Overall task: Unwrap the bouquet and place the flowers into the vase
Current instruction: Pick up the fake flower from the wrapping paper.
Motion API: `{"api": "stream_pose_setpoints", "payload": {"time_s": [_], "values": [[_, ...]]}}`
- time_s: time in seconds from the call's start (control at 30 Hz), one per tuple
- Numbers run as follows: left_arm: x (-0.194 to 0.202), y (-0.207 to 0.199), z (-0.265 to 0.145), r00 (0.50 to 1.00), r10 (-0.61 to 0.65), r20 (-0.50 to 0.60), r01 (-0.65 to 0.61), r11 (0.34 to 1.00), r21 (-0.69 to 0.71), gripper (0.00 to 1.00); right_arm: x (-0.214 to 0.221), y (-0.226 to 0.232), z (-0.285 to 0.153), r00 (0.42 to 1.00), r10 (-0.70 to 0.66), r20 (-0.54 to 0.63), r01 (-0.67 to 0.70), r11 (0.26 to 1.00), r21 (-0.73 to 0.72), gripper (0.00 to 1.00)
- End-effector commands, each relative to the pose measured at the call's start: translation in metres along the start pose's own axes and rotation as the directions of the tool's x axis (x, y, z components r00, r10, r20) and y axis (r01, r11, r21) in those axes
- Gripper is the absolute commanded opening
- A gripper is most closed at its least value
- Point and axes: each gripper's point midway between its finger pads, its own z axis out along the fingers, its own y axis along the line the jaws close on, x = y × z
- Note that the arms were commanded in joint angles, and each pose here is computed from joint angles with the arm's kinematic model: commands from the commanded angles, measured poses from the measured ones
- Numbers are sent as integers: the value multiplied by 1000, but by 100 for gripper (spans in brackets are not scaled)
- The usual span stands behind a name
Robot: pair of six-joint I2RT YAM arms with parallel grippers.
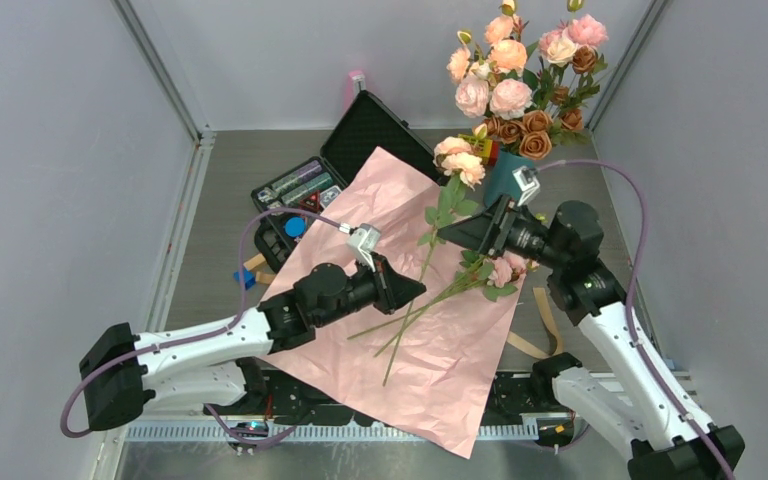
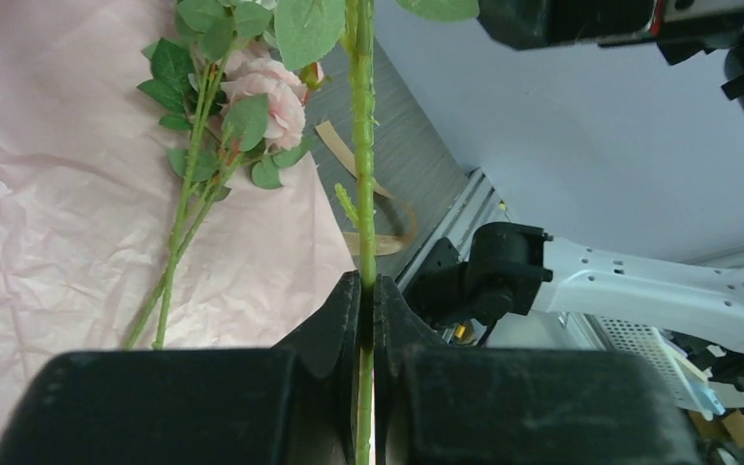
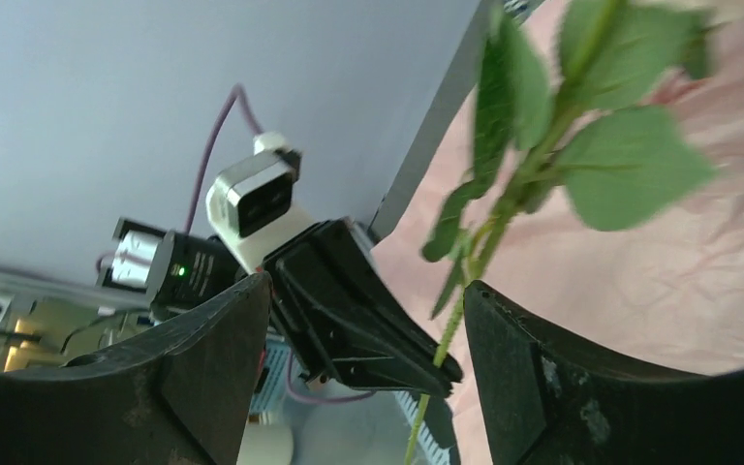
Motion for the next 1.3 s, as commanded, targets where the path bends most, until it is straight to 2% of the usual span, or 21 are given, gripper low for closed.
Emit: {"api": "stream_pose_setpoints", "payload": {"time_s": [0.0, 0.13, 0.5, 0.67, 0.8, 0.97, 1.27], "values": [[-24, -31, -5, 996, -62, 70, 54, 992, 111, 0, 11, 26, 21, 999, -46, -20, 44, 993, -109, 77], [-23, -33, -6, 995, -74, 68, 65, 990, 124, 0, 26, 19, 36, 998, -29, -49, 25, 996, -86, 73], [-24, -28, -7, 994, -74, 75, 66, 993, 101, 0, 26, -10, 37, 1000, -9, -7, 9, 998, 56, 70], [-22, -20, -6, 993, -93, 73, 89, 994, 59, 0, 16, -3, 27, 999, -34, 40, 31, 996, 81, 70], [-24, -23, -6, 992, -102, 75, 97, 993, 66, 0, 10, -7, 17, 993, -60, 97, 48, 991, 126, 74], [-24, -22, -5, 992, -103, 75, 98, 993, 65, 0, 11, -21, 11, 990, -33, 138, 10, 986, 166, 74], [-22, -24, -4, 992, -108, 65, 102, 992, 77, 0, 28, -31, 28, 996, 54, 77, -64, 991, 121, 69]]}}
